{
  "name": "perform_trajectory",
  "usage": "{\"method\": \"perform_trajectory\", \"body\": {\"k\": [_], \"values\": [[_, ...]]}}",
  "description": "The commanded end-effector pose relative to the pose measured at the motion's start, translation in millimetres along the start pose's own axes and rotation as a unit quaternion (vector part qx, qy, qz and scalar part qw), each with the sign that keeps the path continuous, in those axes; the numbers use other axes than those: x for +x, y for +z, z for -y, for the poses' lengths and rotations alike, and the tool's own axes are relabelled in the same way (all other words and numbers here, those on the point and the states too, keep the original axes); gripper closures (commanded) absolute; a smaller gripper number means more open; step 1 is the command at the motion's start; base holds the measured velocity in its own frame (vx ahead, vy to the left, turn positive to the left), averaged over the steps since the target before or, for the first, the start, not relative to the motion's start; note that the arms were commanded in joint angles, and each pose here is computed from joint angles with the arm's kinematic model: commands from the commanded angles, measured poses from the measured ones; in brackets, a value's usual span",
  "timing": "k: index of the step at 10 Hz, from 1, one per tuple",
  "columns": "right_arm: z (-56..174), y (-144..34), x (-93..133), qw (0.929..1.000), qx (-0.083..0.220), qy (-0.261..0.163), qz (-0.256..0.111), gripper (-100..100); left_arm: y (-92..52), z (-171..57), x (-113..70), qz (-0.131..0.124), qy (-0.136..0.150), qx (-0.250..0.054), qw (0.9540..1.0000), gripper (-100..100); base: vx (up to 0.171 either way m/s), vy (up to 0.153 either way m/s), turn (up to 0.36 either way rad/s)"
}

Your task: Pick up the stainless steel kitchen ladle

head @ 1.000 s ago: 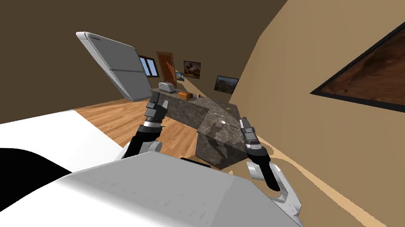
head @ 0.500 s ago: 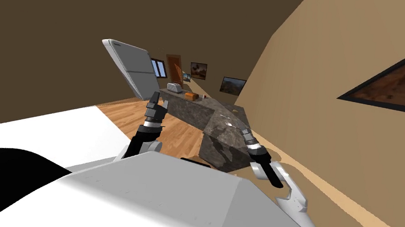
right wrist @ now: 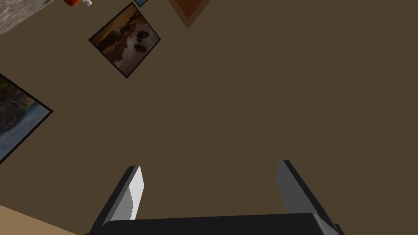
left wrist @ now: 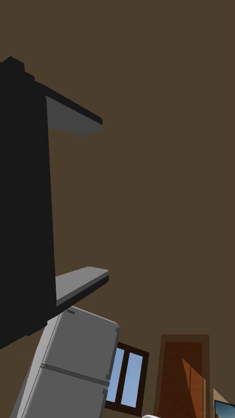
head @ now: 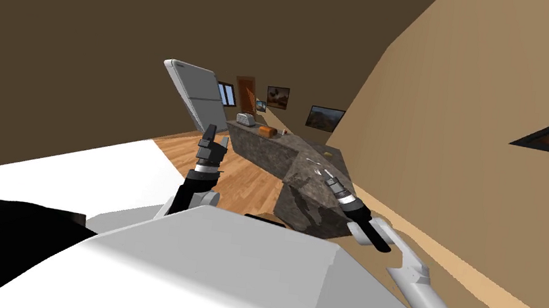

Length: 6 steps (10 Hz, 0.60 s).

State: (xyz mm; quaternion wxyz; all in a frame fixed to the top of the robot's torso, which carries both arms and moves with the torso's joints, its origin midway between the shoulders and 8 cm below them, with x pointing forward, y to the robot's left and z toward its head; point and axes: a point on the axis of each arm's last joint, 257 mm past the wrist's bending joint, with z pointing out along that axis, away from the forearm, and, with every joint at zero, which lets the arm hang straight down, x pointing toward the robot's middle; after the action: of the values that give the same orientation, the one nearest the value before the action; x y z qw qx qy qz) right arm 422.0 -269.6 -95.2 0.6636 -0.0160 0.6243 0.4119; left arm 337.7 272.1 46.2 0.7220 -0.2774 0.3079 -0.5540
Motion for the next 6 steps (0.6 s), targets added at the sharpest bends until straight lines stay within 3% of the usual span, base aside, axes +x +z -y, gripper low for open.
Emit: {"method": "perform_trajectory", "body": {"k": [1,6], "values": [[20.2,-8.2,13.6,0.9991,0.017,-0.019,-0.035,-100,0.0,0.0,0.0,0.000,0.000,0.000,1.0000,0,-0.015,0.057,0.250],[68.7,-37.9,33.3,0.9889,0.057,-0.068,-0.120,-100,0.0,0.0,0.0,0.000,0.000,0.000,1.0000,0,0.002,0.043,0.184]]}}
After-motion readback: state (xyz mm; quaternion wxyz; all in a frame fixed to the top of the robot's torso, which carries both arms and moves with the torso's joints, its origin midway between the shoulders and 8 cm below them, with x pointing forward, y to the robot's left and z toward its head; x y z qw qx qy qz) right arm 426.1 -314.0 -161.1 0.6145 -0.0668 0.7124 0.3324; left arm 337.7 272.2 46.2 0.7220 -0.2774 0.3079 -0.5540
